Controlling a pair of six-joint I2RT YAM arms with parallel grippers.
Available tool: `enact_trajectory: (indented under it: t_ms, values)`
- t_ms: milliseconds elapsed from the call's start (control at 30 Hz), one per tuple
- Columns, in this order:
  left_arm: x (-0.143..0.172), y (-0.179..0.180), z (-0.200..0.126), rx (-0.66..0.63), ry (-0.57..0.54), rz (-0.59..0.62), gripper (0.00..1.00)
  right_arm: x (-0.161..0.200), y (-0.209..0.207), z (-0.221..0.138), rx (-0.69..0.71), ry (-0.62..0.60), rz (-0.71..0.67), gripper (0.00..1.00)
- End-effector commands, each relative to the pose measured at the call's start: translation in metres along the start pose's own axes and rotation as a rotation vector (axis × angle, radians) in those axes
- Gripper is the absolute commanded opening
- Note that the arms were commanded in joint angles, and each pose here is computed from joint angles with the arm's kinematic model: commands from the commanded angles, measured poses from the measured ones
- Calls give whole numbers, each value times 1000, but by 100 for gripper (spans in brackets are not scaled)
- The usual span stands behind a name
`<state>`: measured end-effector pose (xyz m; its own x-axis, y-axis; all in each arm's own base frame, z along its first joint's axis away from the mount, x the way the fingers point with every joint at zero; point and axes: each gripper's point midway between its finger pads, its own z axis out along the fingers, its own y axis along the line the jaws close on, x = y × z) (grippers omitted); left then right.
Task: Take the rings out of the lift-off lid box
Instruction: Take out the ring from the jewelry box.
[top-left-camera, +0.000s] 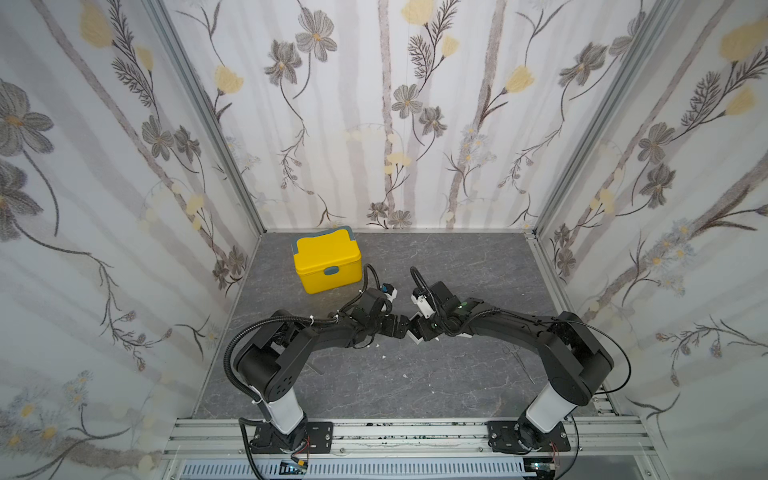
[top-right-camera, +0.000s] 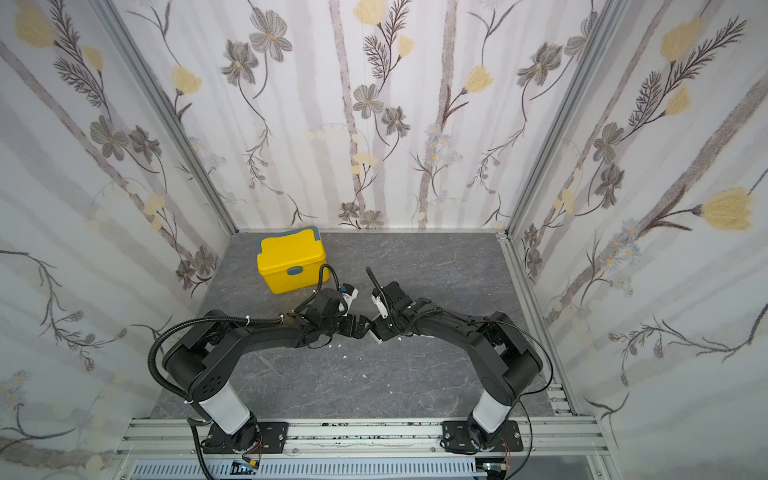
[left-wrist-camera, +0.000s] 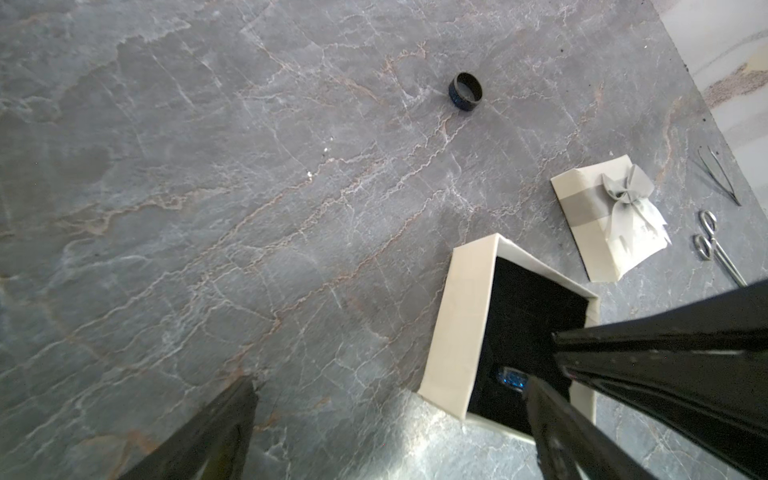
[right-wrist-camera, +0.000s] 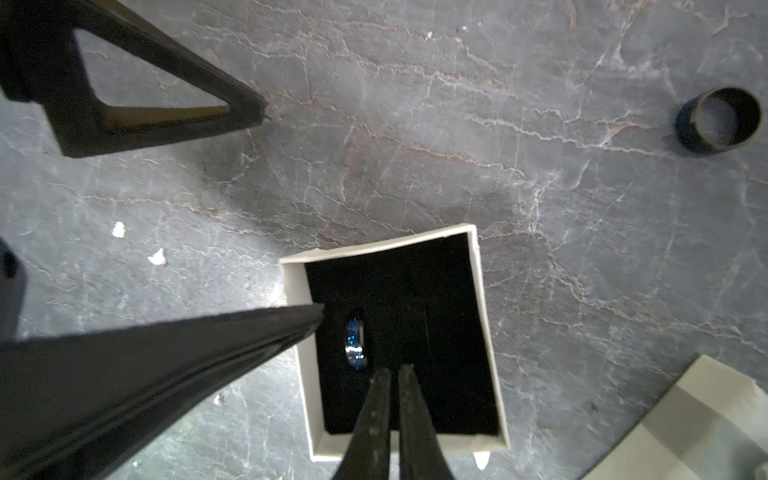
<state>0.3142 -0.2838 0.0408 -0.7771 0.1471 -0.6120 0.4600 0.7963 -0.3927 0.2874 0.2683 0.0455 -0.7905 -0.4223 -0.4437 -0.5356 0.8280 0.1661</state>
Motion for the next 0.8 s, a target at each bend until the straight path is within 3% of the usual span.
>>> enact_trajectory:
  t_ms: [0, 233, 533, 767]
  values:
    - [-5, -4, -1, 21, -26, -4, 100, 1, -4, 6, 23, 10, 3, 8]
    - [-3, -3, -1, 18, -24, -6, 100, -4, -1, 4, 14, -8, 2, 8]
    - [-3, -3, 0, 23, -22, -9, 100, -33, 12, -29, -30, -108, -17, 18]
    - [-2, -3, -1, 21, -22, -11, 100, -19, 16, -17, -31, -66, -35, 17]
